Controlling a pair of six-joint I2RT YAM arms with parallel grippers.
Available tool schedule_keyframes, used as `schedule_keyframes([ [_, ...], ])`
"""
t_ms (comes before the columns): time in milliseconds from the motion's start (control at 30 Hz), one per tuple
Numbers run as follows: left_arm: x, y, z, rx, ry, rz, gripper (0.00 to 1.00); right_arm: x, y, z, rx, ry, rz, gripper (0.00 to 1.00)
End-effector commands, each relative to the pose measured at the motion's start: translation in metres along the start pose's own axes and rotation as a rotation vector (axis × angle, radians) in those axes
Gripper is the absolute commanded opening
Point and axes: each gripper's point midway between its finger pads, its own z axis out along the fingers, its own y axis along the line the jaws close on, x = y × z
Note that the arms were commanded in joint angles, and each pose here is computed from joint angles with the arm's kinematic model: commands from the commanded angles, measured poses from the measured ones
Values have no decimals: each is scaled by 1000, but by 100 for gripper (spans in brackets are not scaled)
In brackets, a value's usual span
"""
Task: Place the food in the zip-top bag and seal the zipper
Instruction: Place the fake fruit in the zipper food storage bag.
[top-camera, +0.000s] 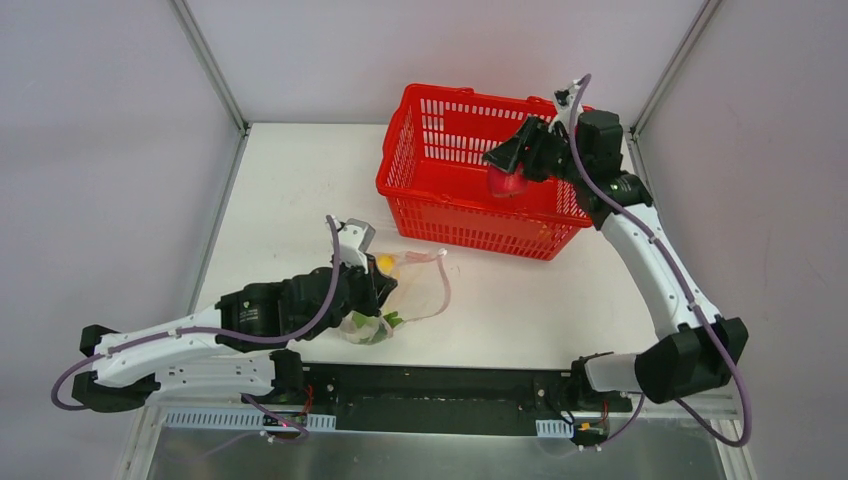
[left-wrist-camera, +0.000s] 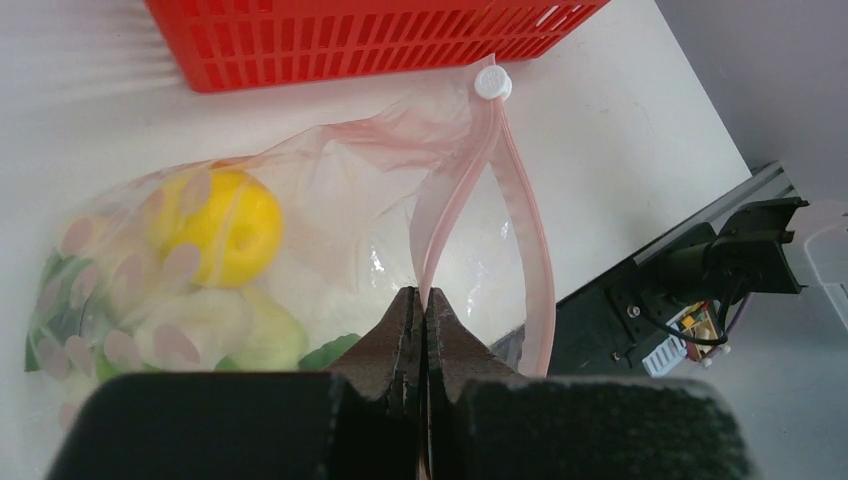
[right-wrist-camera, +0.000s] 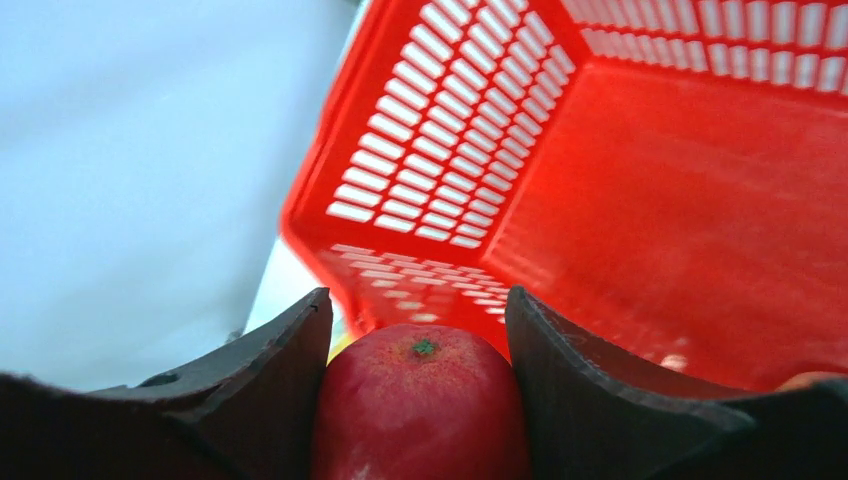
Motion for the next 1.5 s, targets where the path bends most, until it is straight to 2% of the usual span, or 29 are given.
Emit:
schedule_keyframes([
  [0,-26,-22,2,60,-60,-36,0,2,60,-36,-254,-7,34,38],
  [133,-29,-26,9,45,-69,-39,0,18,82,-49,-364,26,75,38],
  [300,-29,-37,19,54,-80,-71,0,69,107,-53,-433,138,42,38],
  [433,-34,-39,21,50,-90,-90,0,102,124,-56,-459,166,19,38],
  [667,-56,-43,10,75,-148,-160,0,129,147,-55,-463,65,-16,38],
  [767,-61,-48,8,103,-167,-194,0,142,157,-50,-446,13,-79,37],
  [900,-63,-46,5,121,-193,-241,0,148,163,-48,-431,-57,-173,44],
  [1067,-64,-35,2,99,-231,-272,0,157,173,-47,-449,-66,-226,45],
  [1467,-61,-29,-2,103,-236,-271,0,161,177,-42,-449,-69,-249,67],
])
